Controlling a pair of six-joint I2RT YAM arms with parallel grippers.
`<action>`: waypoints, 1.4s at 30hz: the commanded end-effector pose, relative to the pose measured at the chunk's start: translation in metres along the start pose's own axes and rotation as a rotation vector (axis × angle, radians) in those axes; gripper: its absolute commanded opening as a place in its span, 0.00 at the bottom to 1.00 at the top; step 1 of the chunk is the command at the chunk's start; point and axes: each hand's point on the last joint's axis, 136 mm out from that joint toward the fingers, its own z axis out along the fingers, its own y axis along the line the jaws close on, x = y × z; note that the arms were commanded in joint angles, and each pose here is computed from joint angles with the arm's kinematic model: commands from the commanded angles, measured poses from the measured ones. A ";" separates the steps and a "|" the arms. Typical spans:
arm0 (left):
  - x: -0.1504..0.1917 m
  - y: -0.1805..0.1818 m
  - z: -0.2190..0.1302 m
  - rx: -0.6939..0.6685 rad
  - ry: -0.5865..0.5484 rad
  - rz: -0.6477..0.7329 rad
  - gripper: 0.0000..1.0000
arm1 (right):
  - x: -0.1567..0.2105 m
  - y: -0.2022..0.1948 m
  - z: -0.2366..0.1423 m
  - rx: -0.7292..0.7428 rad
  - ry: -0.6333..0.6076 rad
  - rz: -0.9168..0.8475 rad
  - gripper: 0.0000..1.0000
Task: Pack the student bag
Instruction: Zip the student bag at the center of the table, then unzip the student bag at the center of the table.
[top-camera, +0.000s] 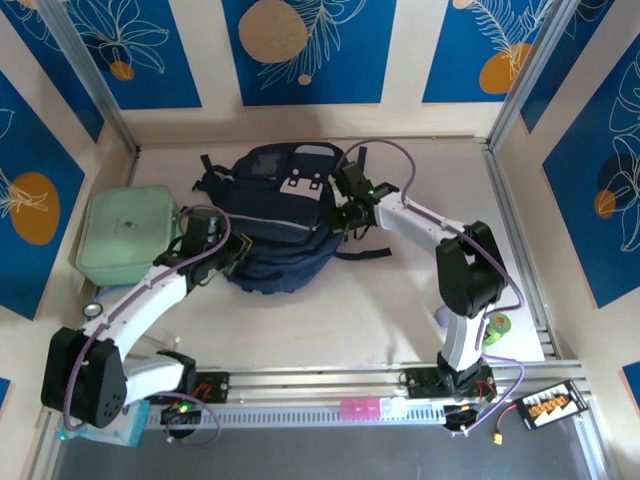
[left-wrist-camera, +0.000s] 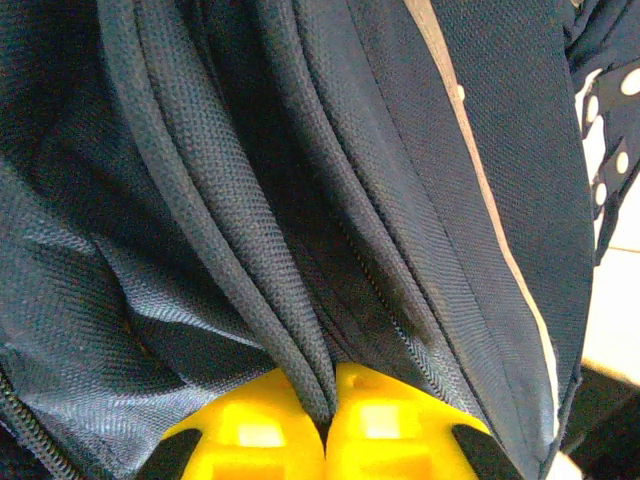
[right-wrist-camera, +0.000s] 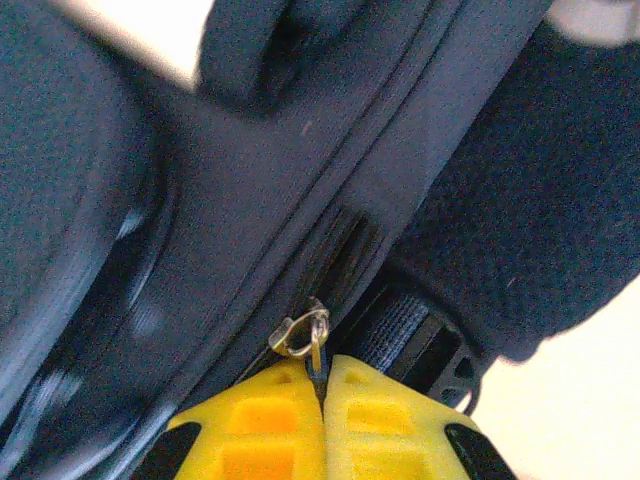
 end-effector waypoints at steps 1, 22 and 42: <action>0.000 0.009 -0.013 -0.041 0.024 0.049 0.00 | -0.013 -0.061 -0.004 0.192 0.011 0.097 0.01; 0.000 0.002 -0.047 -0.102 0.091 0.428 0.66 | -0.036 -0.019 -0.068 -0.176 -0.046 0.208 0.53; -0.023 -0.076 -0.025 0.118 0.033 0.597 0.88 | -0.042 0.079 -0.016 -0.458 0.034 0.123 0.68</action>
